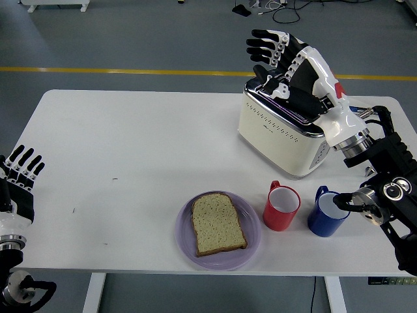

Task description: Push plate across desktop,pick up the break from the machine,place the break in the plate

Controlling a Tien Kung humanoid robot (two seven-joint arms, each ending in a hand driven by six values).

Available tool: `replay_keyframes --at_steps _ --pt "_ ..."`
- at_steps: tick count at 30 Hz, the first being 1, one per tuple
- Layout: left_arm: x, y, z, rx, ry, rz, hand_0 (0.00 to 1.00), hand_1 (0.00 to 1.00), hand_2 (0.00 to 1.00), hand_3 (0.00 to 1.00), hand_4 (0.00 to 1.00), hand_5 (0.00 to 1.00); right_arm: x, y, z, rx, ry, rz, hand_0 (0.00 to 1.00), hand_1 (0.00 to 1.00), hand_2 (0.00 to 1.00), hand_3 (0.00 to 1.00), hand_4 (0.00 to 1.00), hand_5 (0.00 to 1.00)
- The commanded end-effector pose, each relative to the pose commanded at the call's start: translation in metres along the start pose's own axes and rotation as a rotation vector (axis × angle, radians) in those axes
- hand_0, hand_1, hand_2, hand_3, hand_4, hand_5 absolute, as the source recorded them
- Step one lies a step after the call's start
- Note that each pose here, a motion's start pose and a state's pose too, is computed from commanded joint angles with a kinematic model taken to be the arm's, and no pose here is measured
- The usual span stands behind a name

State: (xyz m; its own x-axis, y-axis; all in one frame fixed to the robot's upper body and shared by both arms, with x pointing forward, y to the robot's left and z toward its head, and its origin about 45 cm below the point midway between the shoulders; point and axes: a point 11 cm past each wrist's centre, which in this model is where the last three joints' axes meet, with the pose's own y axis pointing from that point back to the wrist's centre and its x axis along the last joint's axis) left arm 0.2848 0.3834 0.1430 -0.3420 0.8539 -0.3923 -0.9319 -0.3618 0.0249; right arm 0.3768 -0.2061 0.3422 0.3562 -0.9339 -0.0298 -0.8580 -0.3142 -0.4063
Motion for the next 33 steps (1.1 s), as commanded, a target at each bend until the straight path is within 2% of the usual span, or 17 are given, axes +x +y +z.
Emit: replay_keyframes --at_steps 1,5,6,7,11,13,17,18,23,27,29,30,33 --pt "0.001 0.000 0.000 0.002 0.003 0.002 0.778 0.759 0.789 0.752 0.509 0.998 0.012 0.002 0.000 -0.003 -0.029 0.045 0.750 0.713 0.725 0.729 0.586 0.332" --pt "0.003 0.003 -0.004 0.027 0.008 0.001 0.778 0.759 0.789 0.752 0.509 0.998 0.086 0.023 0.013 -0.065 -0.072 0.305 0.750 0.713 0.725 0.729 0.586 0.332" --pt "0.003 0.004 -0.006 0.034 0.007 -0.002 0.781 0.755 0.790 0.753 0.514 0.998 0.102 0.033 0.019 -0.083 -0.078 0.357 0.742 0.712 0.722 0.727 0.517 0.353" --pt "0.003 0.004 -0.006 0.037 0.006 -0.003 0.781 0.755 0.790 0.753 0.514 0.998 0.113 0.040 0.019 -0.085 -0.080 0.394 0.742 0.712 0.722 0.727 0.517 0.353" --pt "0.003 0.005 -0.009 0.049 0.011 -0.007 0.781 0.755 0.790 0.753 0.514 0.998 0.155 0.084 0.029 -0.112 -0.140 0.561 0.742 0.712 0.722 0.727 0.517 0.353" --pt "0.002 0.005 -0.010 0.052 0.013 -0.009 0.781 0.758 0.796 0.757 0.517 0.998 0.167 0.101 0.033 -0.126 -0.161 0.616 0.729 0.699 0.700 0.718 0.480 0.351" --pt "0.001 0.005 -0.010 0.050 0.019 -0.010 0.781 0.758 0.796 0.757 0.517 0.998 0.174 0.133 0.045 -0.158 -0.222 0.688 0.729 0.699 0.700 0.718 0.480 0.351" --pt "0.000 0.005 -0.010 0.048 0.020 -0.011 0.783 0.784 0.806 0.758 0.520 0.998 0.174 0.140 0.050 -0.170 -0.241 0.699 0.728 0.705 0.703 0.720 0.473 0.358" --pt "-0.001 0.004 -0.009 0.035 0.021 -0.010 0.783 0.784 0.806 0.758 0.520 0.998 0.166 0.166 0.076 -0.267 -0.303 0.739 0.728 0.705 0.703 0.720 0.473 0.358" --pt "-0.003 0.004 -0.009 0.027 0.019 -0.002 0.784 0.801 0.831 0.777 0.520 0.998 0.162 0.176 0.088 -0.306 -0.338 0.760 0.730 0.705 0.709 0.739 0.470 0.375" --pt "-0.004 0.004 -0.010 0.026 0.019 -0.002 0.784 0.801 0.831 0.777 0.520 0.998 0.163 0.177 0.091 -0.318 -0.349 0.761 0.730 0.705 0.709 0.739 0.470 0.375" --pt "-0.005 0.003 -0.010 0.025 0.021 -0.002 0.786 0.794 0.830 0.779 0.524 0.998 0.164 0.177 0.093 -0.326 -0.355 0.762 0.739 0.709 0.723 0.754 0.470 0.419" --pt "-0.008 0.002 -0.010 0.029 0.018 -0.011 0.786 0.794 0.830 0.779 0.524 0.998 0.169 0.178 0.096 -0.332 -0.376 0.771 0.739 0.709 0.723 0.754 0.470 0.419"
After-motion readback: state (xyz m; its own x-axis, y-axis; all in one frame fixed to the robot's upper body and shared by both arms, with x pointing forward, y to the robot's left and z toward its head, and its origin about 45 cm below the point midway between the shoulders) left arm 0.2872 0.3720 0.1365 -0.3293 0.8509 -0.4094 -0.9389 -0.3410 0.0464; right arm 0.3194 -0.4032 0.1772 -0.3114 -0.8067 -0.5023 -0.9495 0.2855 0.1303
